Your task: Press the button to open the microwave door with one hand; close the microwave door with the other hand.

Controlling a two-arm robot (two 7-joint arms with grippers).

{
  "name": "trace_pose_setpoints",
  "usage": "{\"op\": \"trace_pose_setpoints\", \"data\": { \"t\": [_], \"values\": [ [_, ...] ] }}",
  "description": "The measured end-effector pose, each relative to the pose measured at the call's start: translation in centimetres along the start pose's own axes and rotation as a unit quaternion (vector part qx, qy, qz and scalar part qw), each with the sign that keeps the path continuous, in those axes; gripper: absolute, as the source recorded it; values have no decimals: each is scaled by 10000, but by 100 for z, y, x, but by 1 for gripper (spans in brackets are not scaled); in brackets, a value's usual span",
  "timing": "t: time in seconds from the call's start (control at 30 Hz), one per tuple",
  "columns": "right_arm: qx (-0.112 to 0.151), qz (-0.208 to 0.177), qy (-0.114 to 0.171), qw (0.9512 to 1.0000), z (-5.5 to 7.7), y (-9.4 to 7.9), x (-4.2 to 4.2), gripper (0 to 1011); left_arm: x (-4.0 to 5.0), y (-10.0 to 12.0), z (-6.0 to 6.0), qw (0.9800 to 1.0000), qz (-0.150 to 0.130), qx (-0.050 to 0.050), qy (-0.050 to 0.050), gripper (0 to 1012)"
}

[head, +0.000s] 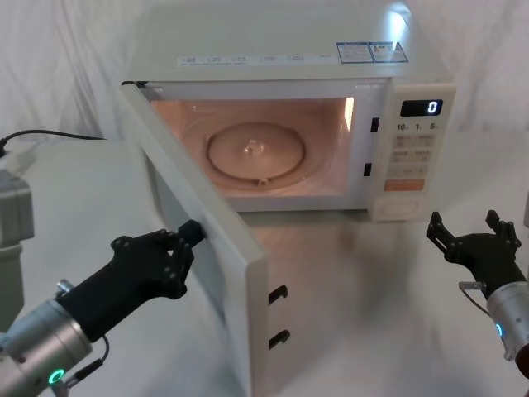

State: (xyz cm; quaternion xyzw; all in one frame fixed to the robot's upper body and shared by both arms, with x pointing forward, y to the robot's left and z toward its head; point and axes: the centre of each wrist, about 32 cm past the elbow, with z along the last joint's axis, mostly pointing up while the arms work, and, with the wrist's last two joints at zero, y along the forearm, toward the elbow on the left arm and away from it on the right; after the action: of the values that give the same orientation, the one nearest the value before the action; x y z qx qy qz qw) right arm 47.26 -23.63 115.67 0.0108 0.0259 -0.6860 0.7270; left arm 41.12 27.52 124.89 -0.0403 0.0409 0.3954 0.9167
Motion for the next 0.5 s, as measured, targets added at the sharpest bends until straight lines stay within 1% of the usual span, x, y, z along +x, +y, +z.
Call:
{"op": "trace_pose_setpoints", "data": {
  "t": [0.17,0.2,0.27,0.3,0.4,0.43,0.47,0.5],
  "values": [
    [0,0,0,10000,0,0,0,1002,13,-98,19,10000,45,12,-66,0],
    [0,0,0,10000,0,0,0,1002,18,-135,28,9999,71,18,-96,0],
    [0,0,0,10000,0,0,0,1002,22,-172,31,9999,97,28,-117,0],
    [0,1,0,10000,0,0,0,1002,26,-214,40,9998,124,28,-144,0],
    [0,-1,0,10000,0,0,1,1002,28,-303,53,9997,164,32,-182,0],
    [0,1,0,10000,0,0,0,1002,28,-303,53,9997,164,32,-182,0],
    [0,-1,0,10000,0,0,0,1002,30,-376,63,9996,174,30,-205,0],
    [0,0,0,10000,0,0,0,1002,30,-376,63,9996,174,30,-205,0]
  ]
}}
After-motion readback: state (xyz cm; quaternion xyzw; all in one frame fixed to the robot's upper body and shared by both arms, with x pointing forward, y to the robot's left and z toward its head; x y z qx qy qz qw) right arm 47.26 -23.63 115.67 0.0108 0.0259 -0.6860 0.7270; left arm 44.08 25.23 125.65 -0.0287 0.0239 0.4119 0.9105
